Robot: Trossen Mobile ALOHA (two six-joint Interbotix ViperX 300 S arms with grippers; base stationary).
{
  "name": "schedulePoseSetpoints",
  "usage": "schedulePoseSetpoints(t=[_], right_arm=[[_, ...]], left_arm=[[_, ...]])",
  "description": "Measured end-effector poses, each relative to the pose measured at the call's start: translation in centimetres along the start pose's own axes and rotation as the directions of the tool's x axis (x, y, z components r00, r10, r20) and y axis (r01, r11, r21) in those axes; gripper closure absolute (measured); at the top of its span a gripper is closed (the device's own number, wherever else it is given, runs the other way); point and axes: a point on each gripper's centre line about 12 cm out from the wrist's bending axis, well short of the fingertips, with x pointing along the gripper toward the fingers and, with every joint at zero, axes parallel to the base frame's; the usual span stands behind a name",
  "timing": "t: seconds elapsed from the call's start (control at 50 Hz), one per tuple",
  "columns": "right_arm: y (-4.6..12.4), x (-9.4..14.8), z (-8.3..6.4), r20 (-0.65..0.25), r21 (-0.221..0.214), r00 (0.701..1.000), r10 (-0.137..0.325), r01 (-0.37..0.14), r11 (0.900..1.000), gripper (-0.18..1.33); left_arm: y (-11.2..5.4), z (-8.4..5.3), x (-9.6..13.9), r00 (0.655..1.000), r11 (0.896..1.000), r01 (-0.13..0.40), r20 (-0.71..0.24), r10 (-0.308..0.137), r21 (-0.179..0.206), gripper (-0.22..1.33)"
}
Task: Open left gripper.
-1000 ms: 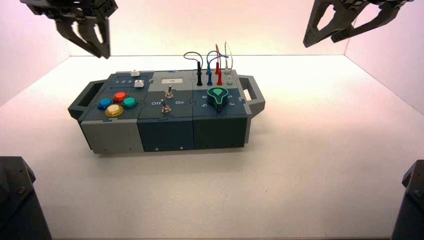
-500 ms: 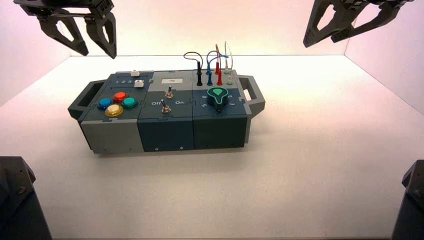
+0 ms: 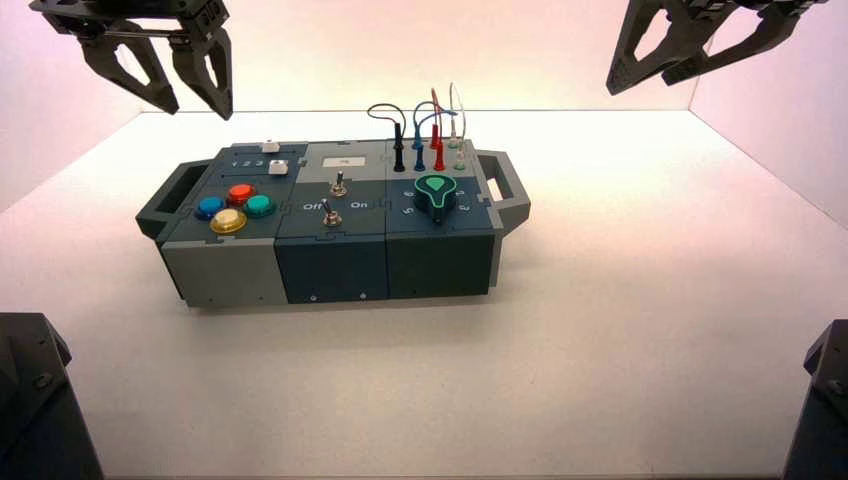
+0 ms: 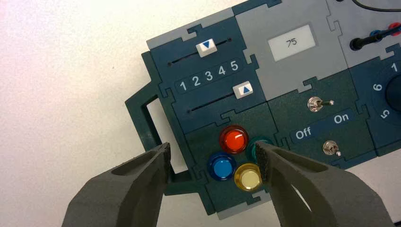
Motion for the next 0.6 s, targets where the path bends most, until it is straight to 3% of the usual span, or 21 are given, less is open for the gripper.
schedulePoseSetpoints(t=[0.6], right_arm=[[-0.02, 0.0, 0.14, 0.012, -0.002, 1.0, -0.001, 0.001, 1.0, -0.18]], left_arm=[[-0.04, 0.0, 0.0, 1.0, 1.0, 0.001, 0.0, -0.001, 0.003, -0.22]])
